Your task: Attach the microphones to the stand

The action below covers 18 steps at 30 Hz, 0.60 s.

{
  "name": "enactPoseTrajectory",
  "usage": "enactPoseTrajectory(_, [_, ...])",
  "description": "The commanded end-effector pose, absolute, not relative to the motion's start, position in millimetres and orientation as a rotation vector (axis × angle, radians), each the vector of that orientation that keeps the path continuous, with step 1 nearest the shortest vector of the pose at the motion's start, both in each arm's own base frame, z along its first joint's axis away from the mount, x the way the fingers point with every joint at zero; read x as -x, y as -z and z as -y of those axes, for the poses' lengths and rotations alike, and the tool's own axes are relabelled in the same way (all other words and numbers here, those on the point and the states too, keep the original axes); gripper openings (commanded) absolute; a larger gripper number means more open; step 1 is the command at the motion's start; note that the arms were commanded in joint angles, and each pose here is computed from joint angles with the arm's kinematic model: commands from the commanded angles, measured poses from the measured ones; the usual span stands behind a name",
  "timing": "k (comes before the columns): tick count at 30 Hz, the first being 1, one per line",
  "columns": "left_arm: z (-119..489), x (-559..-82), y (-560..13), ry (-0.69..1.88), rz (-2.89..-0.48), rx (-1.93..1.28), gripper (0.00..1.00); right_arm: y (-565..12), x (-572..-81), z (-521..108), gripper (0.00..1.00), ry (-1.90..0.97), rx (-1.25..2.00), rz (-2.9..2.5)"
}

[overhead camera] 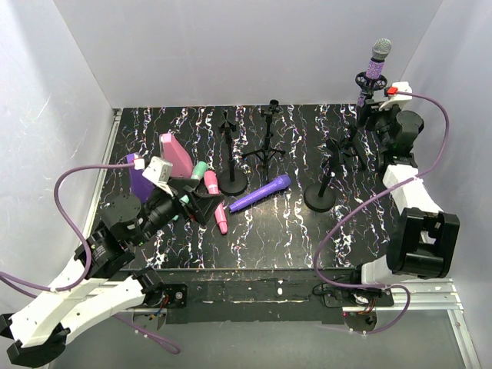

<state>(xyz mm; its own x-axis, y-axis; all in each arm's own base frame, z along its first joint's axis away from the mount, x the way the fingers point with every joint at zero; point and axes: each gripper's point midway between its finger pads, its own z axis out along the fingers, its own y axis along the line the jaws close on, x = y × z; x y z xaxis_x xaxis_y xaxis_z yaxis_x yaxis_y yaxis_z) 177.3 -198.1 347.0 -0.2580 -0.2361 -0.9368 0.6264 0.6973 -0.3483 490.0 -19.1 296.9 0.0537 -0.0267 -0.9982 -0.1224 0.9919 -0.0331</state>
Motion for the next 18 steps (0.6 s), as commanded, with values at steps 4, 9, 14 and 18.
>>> enactPoseTrajectory(4, [191.1, -175.3, -341.6, 0.827, -1.658, -0.306, 0.98, -325.9, -455.7, 18.4, 0.73, -0.095, 0.098, -1.5])
enactPoseTrajectory(9, [188.5, -172.5, -341.1, 0.829, -1.656, -0.309, 0.98, -305.3, -439.5, 14.7, 0.74, -0.111, 0.102, -1.573])
enactPoseTrajectory(14, [183.6, -168.7, -340.3, 0.834, -1.655, -0.299, 0.98, -283.5, -409.6, 8.5, 0.74, -0.083, 0.193, -1.654])
enactPoseTrajectory(18, [176.4, -171.7, -330.8, 0.799, -1.704, -0.251, 0.98, -272.9, -373.6, 5.5, 0.78, -0.076, 0.247, -1.761])
